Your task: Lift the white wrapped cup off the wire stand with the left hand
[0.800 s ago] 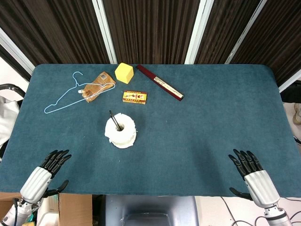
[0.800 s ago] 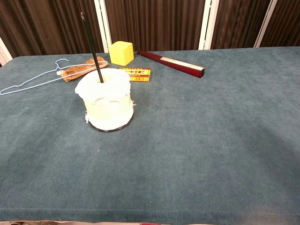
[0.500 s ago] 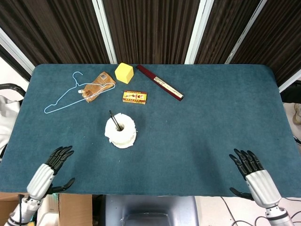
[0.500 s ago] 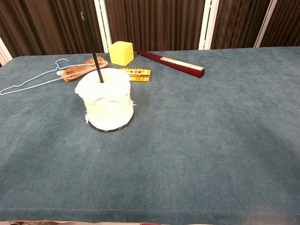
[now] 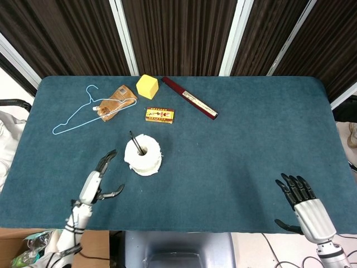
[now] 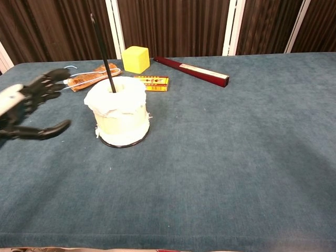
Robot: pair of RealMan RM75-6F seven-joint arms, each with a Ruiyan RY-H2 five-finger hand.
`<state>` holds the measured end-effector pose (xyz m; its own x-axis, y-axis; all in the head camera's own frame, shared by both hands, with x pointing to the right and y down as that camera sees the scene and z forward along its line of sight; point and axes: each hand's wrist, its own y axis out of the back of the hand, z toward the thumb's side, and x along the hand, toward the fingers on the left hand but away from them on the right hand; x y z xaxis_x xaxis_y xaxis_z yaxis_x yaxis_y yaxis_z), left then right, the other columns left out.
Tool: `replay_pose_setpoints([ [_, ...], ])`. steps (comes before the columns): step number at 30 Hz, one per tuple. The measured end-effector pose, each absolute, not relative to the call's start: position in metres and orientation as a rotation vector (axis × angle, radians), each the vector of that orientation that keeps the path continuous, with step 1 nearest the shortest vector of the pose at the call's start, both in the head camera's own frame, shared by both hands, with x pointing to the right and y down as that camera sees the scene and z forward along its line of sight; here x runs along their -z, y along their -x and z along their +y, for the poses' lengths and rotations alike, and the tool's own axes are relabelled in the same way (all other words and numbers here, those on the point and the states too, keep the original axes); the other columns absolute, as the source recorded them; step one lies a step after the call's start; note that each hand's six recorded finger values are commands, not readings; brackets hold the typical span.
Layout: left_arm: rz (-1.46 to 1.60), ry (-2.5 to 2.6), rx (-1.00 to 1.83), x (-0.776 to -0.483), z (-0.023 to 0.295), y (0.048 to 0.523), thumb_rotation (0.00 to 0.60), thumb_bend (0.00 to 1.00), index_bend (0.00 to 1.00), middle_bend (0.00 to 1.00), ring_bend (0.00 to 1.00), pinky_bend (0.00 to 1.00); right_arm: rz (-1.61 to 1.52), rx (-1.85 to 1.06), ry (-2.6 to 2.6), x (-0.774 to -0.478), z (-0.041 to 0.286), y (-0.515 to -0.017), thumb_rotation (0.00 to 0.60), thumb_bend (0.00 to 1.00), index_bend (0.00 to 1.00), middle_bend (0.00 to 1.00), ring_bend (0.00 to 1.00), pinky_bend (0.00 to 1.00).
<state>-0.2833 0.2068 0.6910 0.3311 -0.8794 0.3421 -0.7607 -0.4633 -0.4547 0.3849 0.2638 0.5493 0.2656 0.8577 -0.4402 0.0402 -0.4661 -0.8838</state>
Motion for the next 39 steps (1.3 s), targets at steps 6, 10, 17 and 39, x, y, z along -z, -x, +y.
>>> replay_pose_setpoints([
  [6, 1.552, 2.409, 0.874, -0.718, 0.194, 0.260, 0.600, 0.32, 0.00, 0.00, 0.00, 0.00, -0.834, -1.294, 1.744, -0.549, 0.263, -0.387, 0.600, 0.07, 0.00, 0.00, 0.00, 0.00],
  [10, 1.597, 2.417, 0.898, -0.729, 0.187, 0.248, 0.600, 0.32, 0.00, 0.00, 0.00, 0.00, -0.827, -1.288, 1.757, -0.548, 0.264, -0.386, 0.600, 0.06, 0.00, 0.00, 0.00, 0.00],
  [17, 1.655, 2.411, 0.961, -0.741, 0.178, 0.232, 0.600, 0.32, 0.00, 0.00, 0.00, 0.00, -0.837, -1.281, 1.761, -0.545, 0.263, -0.388, 0.600, 0.06, 0.00, 0.00, 0.00, 0.00],
  [39, 1.848, 2.277, 0.820, -0.700, 0.143, 0.201, 0.600, 0.78, 0.74, 0.73, 0.76, 0.81, -0.857, -1.262, 1.776, -0.538, 0.263, -0.393, 0.600, 0.06, 0.00, 0.00, 0.00, 0.00],
])
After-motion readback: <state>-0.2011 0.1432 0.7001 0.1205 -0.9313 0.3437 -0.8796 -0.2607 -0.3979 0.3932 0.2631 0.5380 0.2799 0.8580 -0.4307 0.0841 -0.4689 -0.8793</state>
